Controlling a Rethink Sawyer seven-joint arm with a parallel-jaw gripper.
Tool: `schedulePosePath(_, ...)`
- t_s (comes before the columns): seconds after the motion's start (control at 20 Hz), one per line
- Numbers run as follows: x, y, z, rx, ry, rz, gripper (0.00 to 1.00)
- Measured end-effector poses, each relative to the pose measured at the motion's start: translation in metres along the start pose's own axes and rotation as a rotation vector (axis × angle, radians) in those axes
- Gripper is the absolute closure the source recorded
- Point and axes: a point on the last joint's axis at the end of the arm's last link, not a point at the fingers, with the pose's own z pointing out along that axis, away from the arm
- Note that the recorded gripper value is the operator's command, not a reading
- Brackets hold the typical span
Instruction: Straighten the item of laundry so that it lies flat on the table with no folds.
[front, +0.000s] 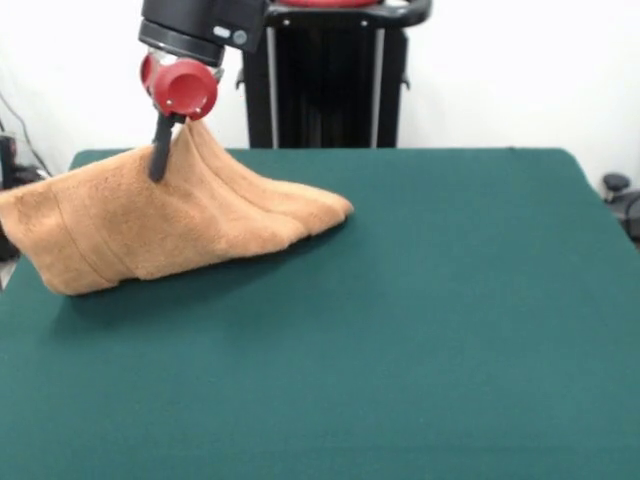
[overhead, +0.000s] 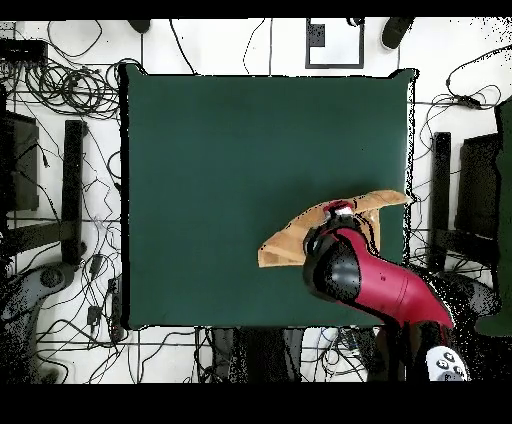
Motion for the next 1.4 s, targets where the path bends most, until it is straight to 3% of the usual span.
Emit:
schedulePosePath(0.2,0.005,0.013,-0.003,0.003,0.001,-0.026,1.00)
schedulePosePath(0.45,0.034,0.038,-0.011,0.049,0.045,-0.097,1.00)
schedulePosePath(0.6,0.040,0.044,-0.014,0.072,0.063,-0.112,1.00)
schedulePosePath(0.95,0.032,0.054,-0.017,0.101,0.074,-0.112,1.00)
schedulePosePath(1.4,0.024,0.070,-0.015,0.088,0.067,-0.114,1.00)
